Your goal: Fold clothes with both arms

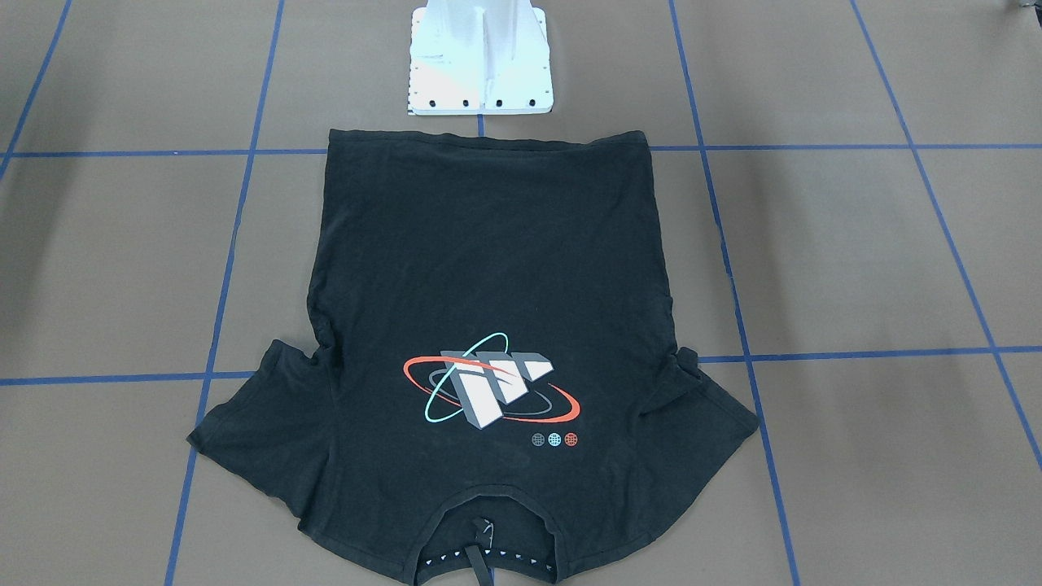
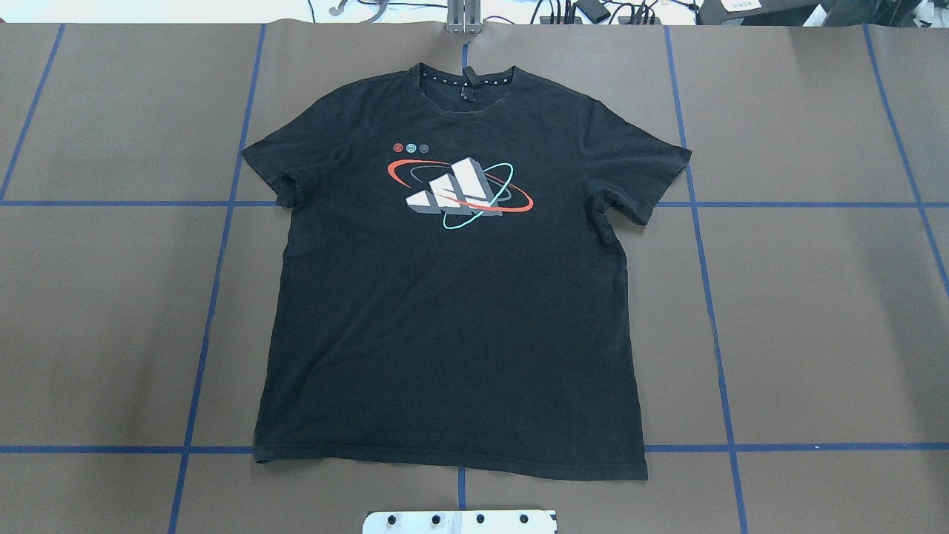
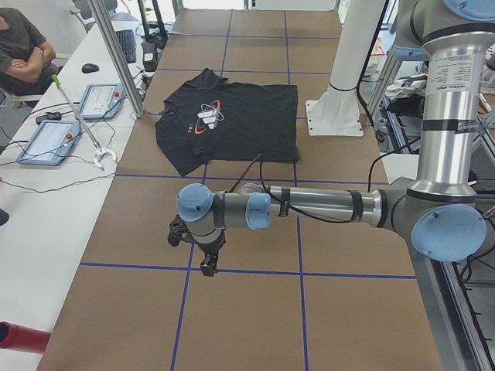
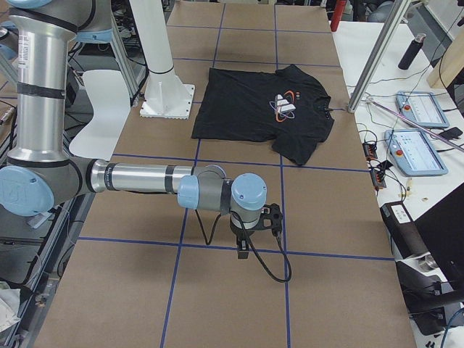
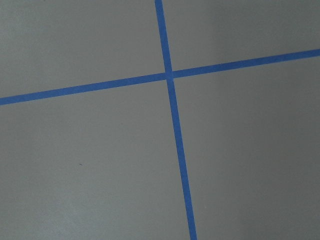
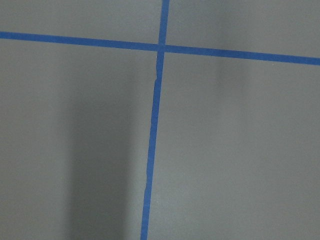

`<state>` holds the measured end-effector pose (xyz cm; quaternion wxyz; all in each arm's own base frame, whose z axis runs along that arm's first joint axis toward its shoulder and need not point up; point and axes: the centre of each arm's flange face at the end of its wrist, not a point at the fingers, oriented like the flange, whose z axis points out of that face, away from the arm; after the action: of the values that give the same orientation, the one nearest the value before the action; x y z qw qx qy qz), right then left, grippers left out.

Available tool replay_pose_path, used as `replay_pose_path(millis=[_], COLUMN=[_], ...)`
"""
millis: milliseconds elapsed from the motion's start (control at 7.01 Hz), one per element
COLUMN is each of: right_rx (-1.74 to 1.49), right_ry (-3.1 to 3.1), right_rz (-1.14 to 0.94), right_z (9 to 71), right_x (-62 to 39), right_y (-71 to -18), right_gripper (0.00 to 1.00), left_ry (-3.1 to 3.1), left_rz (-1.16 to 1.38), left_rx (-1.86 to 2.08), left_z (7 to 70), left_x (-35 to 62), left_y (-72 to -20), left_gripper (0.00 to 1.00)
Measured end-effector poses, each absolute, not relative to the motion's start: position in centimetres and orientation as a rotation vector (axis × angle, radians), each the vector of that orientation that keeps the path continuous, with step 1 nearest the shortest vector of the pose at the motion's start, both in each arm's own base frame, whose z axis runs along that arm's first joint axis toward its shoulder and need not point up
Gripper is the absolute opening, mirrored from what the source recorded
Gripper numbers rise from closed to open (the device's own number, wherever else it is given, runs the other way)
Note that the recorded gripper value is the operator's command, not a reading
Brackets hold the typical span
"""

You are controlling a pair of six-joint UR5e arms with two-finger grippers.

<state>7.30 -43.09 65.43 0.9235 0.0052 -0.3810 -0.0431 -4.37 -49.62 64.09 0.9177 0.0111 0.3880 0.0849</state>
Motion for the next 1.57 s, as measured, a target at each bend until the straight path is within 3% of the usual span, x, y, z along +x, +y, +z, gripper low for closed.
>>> replay_pose_path(millis=[571,856,1569], right_rx=[0.087,0.144,0.231], right_ry=[-0.815,-0.856,-0.916], right_rz=[-0.090,-0.113,-0.261], right_z=[60.3,55.3,47.0], right_x=[6.6,4.5,-10.1], right_y=[-48.2,-52.3,-59.7], right_gripper=[1.00,1.00,0.99], left_ry=[0.780,0.786,0.806], left_rz=[0.253,0.257,0.258], left_rx=[0.217,0.344,0.522], left_z=[54.4,52.1,48.8], left_x=[-3.9,-3.2,-2.0], left_y=[-57.3,-58.7,-61.3], left_gripper=[1.00,1.00,1.00])
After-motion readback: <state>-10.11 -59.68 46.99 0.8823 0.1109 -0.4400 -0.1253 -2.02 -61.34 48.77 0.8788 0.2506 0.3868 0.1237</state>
